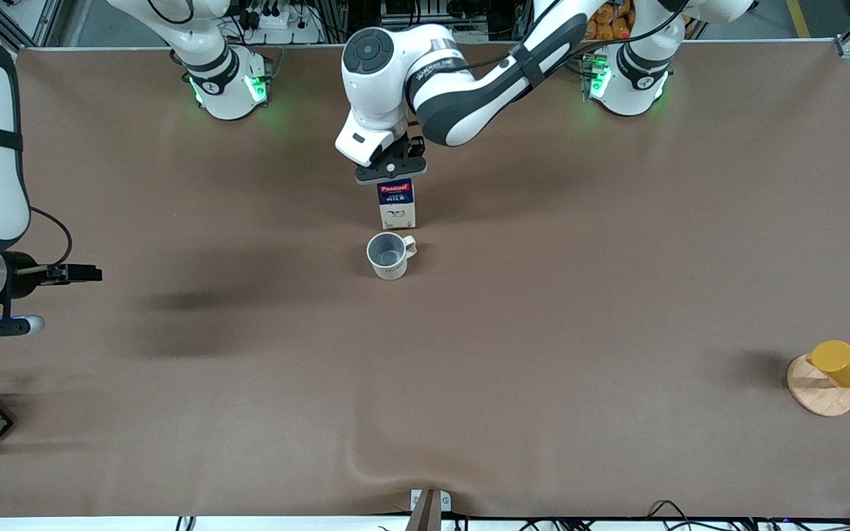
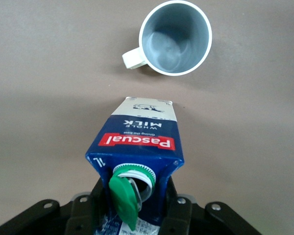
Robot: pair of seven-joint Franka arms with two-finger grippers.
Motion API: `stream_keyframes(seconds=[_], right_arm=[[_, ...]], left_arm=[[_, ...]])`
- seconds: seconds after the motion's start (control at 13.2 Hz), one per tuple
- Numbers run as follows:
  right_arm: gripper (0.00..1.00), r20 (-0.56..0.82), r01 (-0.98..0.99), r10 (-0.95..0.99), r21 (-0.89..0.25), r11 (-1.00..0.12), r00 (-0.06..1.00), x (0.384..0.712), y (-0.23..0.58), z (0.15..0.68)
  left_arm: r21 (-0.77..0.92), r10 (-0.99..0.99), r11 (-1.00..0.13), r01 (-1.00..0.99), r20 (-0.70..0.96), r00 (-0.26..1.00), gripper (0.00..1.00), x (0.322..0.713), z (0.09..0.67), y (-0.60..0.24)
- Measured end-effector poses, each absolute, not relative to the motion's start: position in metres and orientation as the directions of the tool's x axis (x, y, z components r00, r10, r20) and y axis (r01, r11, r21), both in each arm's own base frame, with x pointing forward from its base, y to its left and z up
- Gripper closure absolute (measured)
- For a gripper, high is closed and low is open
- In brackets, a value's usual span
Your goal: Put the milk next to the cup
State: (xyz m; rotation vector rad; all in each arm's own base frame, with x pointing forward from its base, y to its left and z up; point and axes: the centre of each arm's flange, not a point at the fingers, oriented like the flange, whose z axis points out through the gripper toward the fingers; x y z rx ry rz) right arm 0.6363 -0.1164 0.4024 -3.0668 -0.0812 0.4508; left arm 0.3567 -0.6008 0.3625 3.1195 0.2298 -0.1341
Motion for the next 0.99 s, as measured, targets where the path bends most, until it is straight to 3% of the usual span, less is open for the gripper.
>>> stream_keyframes(seconds=[0.45, 0.76, 0.99], right_arm=[[0.00, -0.294, 0.036, 0.049, -0.049, -0.998, 0.955, 0.635, -0.123, 0.398], [0.00, -0.294, 0.037, 0.050, -0.050, -0.998, 0.954, 0.635, -0.122, 0.398], [0.00, -0.234, 0.068, 0.076, -0.042, -0.997, 0.969, 0.643, -0.119, 0.402]], left_arm=[[0.011, 0.059, -0.998, 0.060, -0.090, 0.994, 0.52, 0.358, 0.357, -0.604], [0.006, 0.075, -0.997, 0.075, -0.073, 0.995, 0.52, 0.381, 0.353, -0.596], [0.005, 0.082, -0.997, 0.083, -0.077, 0.994, 0.52, 0.387, 0.347, -0.597]])
